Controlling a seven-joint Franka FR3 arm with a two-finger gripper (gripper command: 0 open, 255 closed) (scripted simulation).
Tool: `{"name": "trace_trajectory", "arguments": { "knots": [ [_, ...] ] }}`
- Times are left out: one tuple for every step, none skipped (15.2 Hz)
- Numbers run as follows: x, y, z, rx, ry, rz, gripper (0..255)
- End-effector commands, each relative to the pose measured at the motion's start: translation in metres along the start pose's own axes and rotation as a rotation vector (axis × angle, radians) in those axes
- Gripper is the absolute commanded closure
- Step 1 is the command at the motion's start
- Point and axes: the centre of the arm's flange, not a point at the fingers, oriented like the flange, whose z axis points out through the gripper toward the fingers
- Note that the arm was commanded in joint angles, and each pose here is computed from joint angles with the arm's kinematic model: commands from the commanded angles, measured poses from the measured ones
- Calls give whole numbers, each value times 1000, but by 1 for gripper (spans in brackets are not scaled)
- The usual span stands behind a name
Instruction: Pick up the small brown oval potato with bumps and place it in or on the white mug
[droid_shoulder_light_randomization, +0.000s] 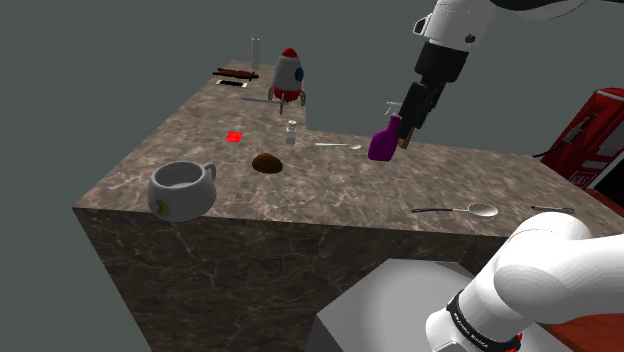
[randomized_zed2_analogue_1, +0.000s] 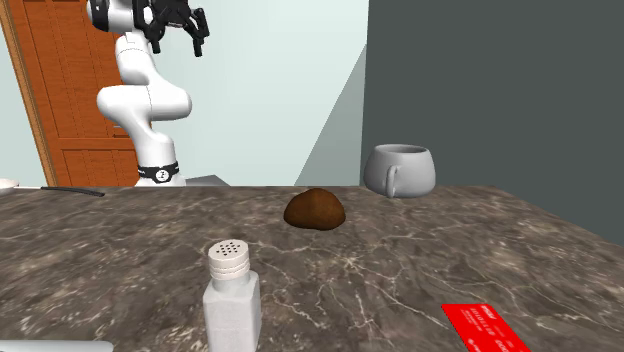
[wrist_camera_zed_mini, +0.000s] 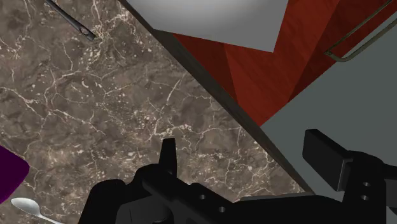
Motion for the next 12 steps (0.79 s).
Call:
{"name": "trace_trajectory", "arguments": {
  "knots": [
    [0,0,0,0,0,0,0],
    [8,4,9,3,6,-16,0],
    [17,8,17,7,12,-32,0],
    [26,11,26,10,19,-48,0],
    [35,15,34,13,25,-64,0],
    [44,18,43,17,31,-80,0],
    [53,21,51,20,37,-96,0],
    [62,24,59,23,43,-112,0],
    [71,27,68,27,49,-128,0],
    [80,29,76,30,56,-144,0],
    [90,32,84,33,62,-160,0],
    [99,34,92,37,68,-176,0]
  ]
}}
